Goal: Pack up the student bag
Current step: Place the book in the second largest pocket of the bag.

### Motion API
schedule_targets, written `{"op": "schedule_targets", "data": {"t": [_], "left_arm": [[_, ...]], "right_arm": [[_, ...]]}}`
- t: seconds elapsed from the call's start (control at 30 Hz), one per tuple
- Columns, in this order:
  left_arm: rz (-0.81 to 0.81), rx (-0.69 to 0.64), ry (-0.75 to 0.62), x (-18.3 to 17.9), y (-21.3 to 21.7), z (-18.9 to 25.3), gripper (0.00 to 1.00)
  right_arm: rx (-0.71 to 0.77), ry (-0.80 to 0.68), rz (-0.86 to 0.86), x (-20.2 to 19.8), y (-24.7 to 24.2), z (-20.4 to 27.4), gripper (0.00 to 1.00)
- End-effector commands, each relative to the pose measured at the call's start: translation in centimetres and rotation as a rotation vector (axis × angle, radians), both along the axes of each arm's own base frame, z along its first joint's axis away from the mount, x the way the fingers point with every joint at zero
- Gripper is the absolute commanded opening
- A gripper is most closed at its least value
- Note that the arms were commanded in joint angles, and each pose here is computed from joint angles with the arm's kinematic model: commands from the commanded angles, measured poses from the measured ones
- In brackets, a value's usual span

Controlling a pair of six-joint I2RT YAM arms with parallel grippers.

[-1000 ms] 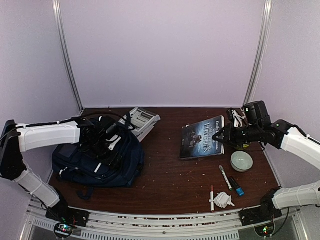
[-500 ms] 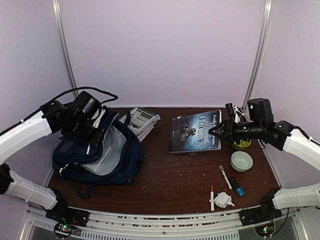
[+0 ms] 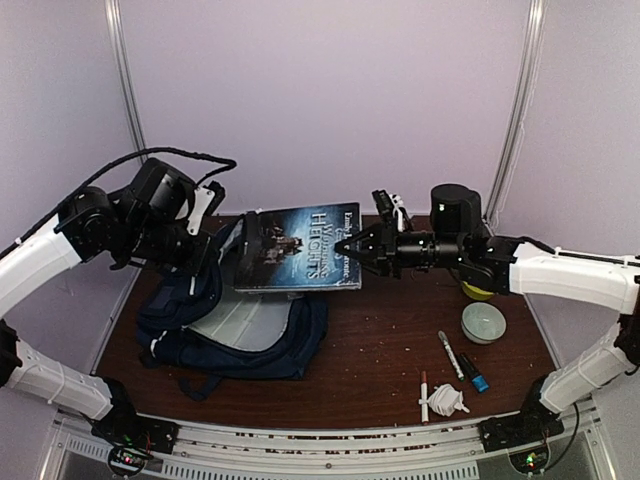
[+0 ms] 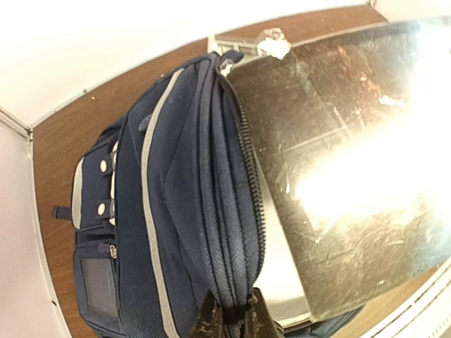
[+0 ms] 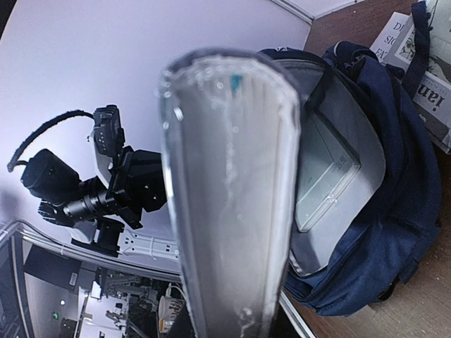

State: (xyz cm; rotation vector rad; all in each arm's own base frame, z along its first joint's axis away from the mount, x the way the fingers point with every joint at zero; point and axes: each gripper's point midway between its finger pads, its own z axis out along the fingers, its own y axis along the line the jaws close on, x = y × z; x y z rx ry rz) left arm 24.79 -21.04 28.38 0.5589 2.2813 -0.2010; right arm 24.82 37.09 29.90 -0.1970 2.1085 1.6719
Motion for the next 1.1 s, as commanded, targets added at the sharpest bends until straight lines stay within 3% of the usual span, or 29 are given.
{"op": "schedule_targets", "data": {"t": [0.0, 0.33, 0.47, 0.67, 0.93, 0.97, 1.07], "left_arm": [[0.020, -0.321, -0.333, 1.8, -1.6, 11.6, 0.00], [0.095, -0.232, -0.346, 3.0, -0.6, 9.9, 0.00], [0.041, -0.290, -0.342, 2.6, -1.7, 10.2, 0.00], [0.019, -0.310, -0.348, 2.5, -2.3, 10.2, 0.00], [-0.051, -0.353, -0.356, 2.3, -3.8, 11.5, 0.00], [-0.054, -0.358, -0.358, 2.3, -3.9, 11.6, 0.00], [-0.049, -0.365, -0.375, 2.2, -3.6, 12.1, 0.00]], "right_arm": [[0.146, 0.022, -0.057, 1.0, -0.1, 2.3, 0.00], [0.039, 0.068, -0.168, 0.6, -3.1, -1.0, 0.00], [0.033, 0.066, -0.184, 0.8, -3.0, -0.8, 0.00], [0.102, 0.043, -0.145, 2.1, 4.0, 1.0, 0.00], [0.229, 0.134, -0.099, 3.9, 15.3, 0.5, 0.00], [0.215, 0.145, -0.105, 4.0, 16.5, -0.3, 0.02], [0.182, 0.178, -0.083, 3.5, 19.4, -1.9, 0.25]]}}
